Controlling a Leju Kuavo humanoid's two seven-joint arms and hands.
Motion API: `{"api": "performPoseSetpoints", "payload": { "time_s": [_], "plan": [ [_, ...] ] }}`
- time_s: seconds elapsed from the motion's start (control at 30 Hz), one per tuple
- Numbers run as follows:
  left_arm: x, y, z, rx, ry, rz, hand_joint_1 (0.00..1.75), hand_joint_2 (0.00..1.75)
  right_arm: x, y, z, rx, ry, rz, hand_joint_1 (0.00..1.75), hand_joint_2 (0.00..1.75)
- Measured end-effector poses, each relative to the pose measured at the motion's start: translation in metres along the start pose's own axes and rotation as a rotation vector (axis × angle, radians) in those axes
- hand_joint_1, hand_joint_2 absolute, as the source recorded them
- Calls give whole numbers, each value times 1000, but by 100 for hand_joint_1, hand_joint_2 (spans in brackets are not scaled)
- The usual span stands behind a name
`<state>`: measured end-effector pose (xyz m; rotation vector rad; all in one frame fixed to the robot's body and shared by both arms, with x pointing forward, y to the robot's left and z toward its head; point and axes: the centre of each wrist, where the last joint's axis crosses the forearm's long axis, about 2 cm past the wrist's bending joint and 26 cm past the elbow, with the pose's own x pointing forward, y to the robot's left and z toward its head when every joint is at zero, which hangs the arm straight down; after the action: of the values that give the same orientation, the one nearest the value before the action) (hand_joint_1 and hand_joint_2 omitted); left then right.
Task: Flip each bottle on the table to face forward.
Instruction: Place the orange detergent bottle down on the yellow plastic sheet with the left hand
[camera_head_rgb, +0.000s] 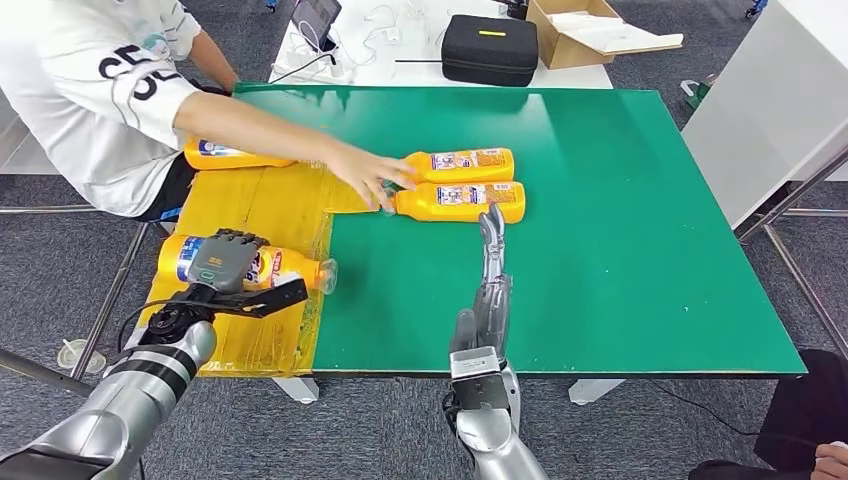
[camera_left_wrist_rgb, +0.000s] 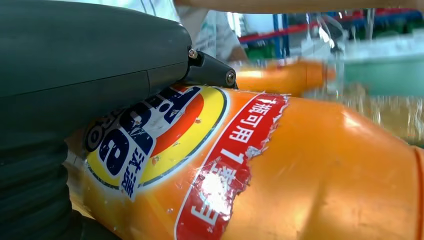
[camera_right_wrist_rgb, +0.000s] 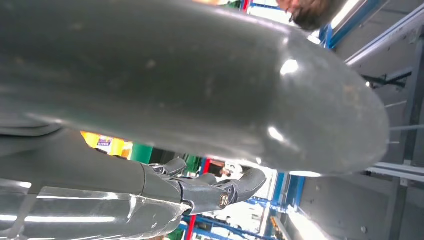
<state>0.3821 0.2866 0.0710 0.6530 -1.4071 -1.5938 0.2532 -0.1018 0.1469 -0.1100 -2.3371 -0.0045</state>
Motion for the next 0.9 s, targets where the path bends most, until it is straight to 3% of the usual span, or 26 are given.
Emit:
{"api": "performPoseSetpoints", "payload": {
  "time_s": [0.27, 0.33, 0.4, 0.47, 0.53, 0.6, 0.9],
  "plan": [
    [-8, -7, 7, -77, -16, 70, 175, 175, -1, 2, 2, 23, 7, -14, 0, 0],
    [-9, -8, 7, -99, -17, 108, 130, 175, -1, 2, 2, 31, 9, -18, 0, 0],
    [-11, -8, 8, -122, -20, 161, 63, 175, -2, 3, 3, 42, 11, -23, 0, 0],
    [-12, -9, 9, -136, -28, 218, 21, 175, -3, 4, 4, 55, 14, -29, 0, 0],
    [-14, -10, 11, -144, -39, 268, 0, 87, -4, 6, 4, 67, 18, -35, 0, 0],
    [-15, -13, 13, -150, -50, 314, 0, 0, -4, 7, 4, 77, 21, -39, 0, 0],
    [-15, -18, 16, -174, -74, 415, 0, 0, -8, 12, 6, 117, 40, -52, 0, 0]
  ]
}}
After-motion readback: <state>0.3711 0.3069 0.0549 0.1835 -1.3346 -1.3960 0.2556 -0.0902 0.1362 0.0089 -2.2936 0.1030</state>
